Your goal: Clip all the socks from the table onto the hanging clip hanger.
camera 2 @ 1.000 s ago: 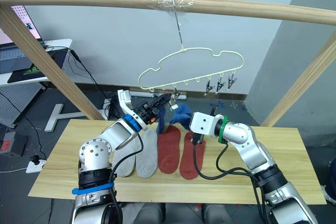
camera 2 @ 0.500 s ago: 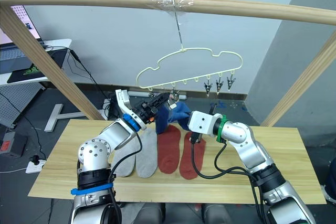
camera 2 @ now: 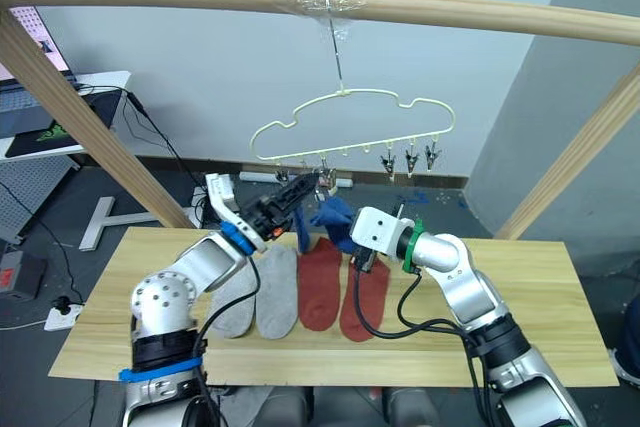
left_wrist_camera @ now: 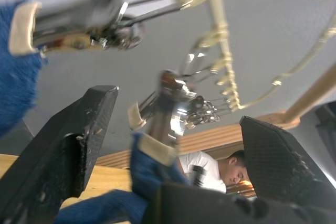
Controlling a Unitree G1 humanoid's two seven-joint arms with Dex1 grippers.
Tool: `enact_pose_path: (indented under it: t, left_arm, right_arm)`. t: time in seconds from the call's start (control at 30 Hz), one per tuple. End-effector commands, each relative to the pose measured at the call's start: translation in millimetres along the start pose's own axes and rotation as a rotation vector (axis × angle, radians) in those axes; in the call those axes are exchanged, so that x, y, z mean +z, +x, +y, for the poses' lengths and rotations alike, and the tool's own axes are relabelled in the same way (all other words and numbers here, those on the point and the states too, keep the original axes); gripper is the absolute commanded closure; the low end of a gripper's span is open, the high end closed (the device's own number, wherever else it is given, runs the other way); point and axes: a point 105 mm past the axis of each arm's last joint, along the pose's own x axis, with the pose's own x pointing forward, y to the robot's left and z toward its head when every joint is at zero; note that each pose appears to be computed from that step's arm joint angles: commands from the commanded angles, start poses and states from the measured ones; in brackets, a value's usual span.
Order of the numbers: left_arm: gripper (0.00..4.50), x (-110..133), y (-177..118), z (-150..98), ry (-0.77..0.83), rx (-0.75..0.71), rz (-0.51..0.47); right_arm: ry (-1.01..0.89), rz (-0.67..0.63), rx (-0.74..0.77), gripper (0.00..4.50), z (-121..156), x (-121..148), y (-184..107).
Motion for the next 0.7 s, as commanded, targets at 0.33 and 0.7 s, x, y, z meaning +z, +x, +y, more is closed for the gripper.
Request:
enact_pose_path:
  t: [0.33, 0.7]
  left_arm:
    - [0.15, -9.0, -15.7, -10.7, 0.511, 0.029, 0.085]
    - [1.37, -29.1, 33.0, -21.9, 0.781, 0.012, -0.081]
  right_arm:
    - [0.184, -0.007, 0.002, 0.19, -0.8, 4.1, -6.2]
    - [0.205, 0.062, -0.198, 0.00, -44.5, -7.6, -59.0]
